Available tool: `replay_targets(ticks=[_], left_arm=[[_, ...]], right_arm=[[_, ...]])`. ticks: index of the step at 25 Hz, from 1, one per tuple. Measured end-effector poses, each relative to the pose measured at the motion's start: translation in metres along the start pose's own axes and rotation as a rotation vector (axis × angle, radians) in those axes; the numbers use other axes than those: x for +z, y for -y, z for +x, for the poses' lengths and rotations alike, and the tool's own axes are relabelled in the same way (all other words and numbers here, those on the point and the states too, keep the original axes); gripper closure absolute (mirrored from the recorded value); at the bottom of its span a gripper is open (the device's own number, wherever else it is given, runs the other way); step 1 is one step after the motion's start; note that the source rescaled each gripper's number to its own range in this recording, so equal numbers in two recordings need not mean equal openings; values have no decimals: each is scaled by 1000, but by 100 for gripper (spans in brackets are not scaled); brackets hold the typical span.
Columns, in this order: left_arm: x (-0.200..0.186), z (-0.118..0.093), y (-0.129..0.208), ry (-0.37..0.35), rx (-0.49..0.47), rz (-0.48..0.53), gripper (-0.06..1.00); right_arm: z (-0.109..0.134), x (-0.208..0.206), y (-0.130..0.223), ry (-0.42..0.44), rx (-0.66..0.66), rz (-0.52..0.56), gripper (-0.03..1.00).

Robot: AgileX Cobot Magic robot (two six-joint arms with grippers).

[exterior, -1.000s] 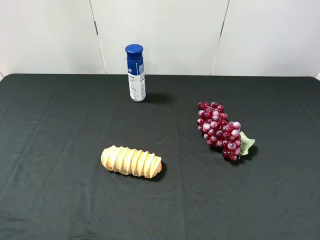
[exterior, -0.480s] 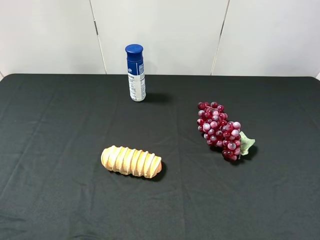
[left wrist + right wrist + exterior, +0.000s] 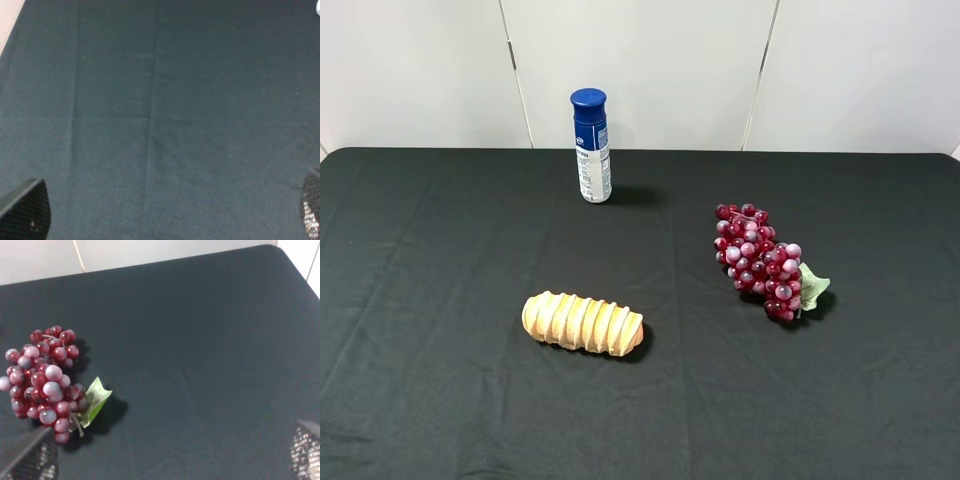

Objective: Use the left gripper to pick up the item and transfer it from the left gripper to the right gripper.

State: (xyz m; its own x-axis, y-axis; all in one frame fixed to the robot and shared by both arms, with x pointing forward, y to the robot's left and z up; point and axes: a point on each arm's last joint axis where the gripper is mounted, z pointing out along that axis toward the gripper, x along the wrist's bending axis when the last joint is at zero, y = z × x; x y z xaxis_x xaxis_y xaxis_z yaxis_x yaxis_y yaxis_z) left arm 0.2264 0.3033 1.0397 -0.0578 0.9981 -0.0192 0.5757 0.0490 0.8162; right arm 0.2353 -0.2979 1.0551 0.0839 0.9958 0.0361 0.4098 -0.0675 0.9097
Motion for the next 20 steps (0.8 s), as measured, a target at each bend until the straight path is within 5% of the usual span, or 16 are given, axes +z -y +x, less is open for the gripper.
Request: replay_targets(ticks=[20], left_arm=[[0,0,0,0,0,0,-6]], right_arm=[[0,0,0,0,0,1,-3]])
